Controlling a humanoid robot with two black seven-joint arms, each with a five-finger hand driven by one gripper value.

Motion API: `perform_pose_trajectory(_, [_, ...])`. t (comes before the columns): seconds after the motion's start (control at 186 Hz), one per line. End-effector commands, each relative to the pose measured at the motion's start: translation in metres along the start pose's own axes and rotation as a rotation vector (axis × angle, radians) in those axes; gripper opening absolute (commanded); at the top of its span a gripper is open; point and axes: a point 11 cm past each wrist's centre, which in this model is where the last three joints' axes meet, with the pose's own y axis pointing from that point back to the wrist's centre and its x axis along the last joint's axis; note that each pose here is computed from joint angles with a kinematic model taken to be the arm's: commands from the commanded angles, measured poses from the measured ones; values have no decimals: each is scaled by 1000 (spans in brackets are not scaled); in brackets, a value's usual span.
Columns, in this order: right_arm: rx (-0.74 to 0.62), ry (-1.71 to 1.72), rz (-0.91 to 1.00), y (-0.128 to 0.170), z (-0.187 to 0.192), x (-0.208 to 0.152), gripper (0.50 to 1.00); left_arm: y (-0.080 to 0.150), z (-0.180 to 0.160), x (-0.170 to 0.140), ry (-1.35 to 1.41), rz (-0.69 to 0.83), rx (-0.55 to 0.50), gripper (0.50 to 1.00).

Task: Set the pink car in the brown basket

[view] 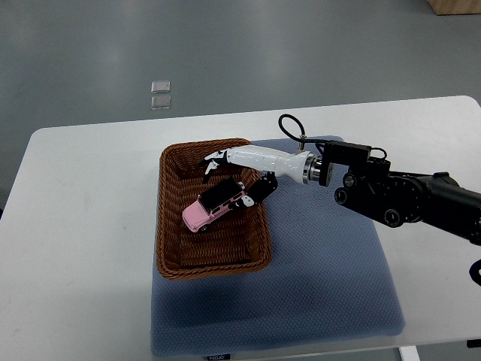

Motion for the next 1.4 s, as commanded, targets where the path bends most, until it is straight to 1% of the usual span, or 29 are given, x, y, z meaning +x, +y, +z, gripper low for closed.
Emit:
perform_pose_trajectory(0.0, [1,-12,20,1,0,4,897,0,0,0,0,0,0,1000])
perform_pose_trajectory(0.118, [-8,-26,63,6,3,16,897,0,0,0,0,0,0,1000])
perform_pose_trajectory(0.199, [7,-96,187,10,1,44,897,0,0,0,0,0,0,1000])
perform_pose_trajectory(0.28, [13,-181,291,18,5,58,897,0,0,0,0,0,-2,1000])
perform_pose_trajectory(0.36, [4,-295,421,40,19,78,895,0,0,0,0,0,0,1000])
perform_pose_trajectory(0.43, [-7,-389,511,59,31,86,897,0,0,0,0,0,0,1000])
perform_pose_trajectory(0.532, [-85,-541,628,90,57,92,895,0,0,-1,2,-3,-1,1000])
perform_pose_trajectory(0.618, [-136,-684,720,115,78,85,895,0,0,-2,2,-6,-1,1000])
perform_pose_trajectory(0.812, [-240,-935,851,151,110,62,895,0,1,-2,0,-5,-4,1000])
perform_pose_trajectory(1.011, [-331,-1083,861,160,125,40,895,0,4,-3,-1,-9,-7,1000])
perform_pose_trajectory(1.215, [-358,-1191,889,167,132,32,897,0,4,-3,1,-9,-7,1000])
perform_pose_trajectory(1.253, [-360,-1194,892,167,132,32,915,0,4,-3,-2,-9,-9,1000])
perform_pose_trajectory(1.392, [-358,-1188,907,169,132,33,915,0,5,-1,0,-4,-10,1000])
